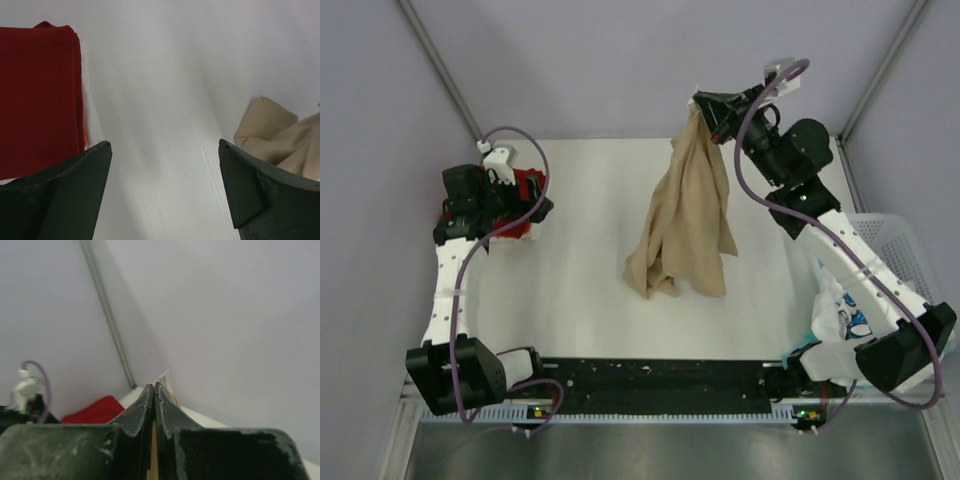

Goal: Fold and stack the t-shirts
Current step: Move the tshirt to the center of the board, then flatten out the tshirt

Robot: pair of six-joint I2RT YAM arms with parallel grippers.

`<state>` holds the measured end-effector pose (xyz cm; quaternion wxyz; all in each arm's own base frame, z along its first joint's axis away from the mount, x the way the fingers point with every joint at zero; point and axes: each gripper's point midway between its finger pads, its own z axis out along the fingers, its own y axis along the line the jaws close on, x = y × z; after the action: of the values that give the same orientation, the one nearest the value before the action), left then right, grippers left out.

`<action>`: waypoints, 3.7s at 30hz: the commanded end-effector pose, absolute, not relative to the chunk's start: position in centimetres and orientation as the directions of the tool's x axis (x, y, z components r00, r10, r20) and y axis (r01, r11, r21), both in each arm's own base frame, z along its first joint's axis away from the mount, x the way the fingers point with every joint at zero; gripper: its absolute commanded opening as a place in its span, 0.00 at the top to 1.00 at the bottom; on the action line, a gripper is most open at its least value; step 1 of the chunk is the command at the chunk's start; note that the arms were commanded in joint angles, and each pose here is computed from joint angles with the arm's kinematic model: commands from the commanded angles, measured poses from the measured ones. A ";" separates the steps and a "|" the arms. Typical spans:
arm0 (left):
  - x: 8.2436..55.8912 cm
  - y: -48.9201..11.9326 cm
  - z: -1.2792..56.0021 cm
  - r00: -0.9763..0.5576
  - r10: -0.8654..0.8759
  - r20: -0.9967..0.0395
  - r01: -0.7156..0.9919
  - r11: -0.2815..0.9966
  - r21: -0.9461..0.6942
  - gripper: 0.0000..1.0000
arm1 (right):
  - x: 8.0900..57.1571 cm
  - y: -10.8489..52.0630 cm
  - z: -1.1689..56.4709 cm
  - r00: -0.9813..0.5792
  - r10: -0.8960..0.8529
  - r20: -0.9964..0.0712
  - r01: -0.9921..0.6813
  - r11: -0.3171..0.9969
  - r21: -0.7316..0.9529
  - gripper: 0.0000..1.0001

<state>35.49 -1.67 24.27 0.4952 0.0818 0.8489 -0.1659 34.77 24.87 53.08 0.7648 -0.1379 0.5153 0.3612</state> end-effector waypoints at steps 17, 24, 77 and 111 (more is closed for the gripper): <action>35.4 -2.6 25.2 -0.451 -0.008 -0.893 0.369 0.909 -0.195 0.10 | 42.8 14.0 19.3 -0.632 -0.228 -0.741 -0.049 0.965 -0.256 0.04; 32.3 -10.8 22.5 -0.459 0.194 -0.867 0.668 0.719 -0.193 0.14 | 34.4 22.1 11.7 -0.758 -0.128 -0.639 -0.267 0.956 0.126 0.21; 32.1 -14.1 31.3 -0.245 0.604 -0.758 0.683 0.663 0.307 1.00 | 28.4 7.7 38.5 -0.200 0.246 -0.948 -0.166 0.946 0.280 1.00; 42.6 -8.1 17.6 -0.586 0.544 -0.600 0.639 0.766 0.069 0.54 | 30.7 7.4 26.1 -0.443 0.172 -0.880 -0.059 0.974 0.220 1.00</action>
<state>47.19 -3.31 15.78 0.2971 0.2429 0.9234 0.0024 29.79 7.76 24.21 0.4907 0.0282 0.8634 0.1136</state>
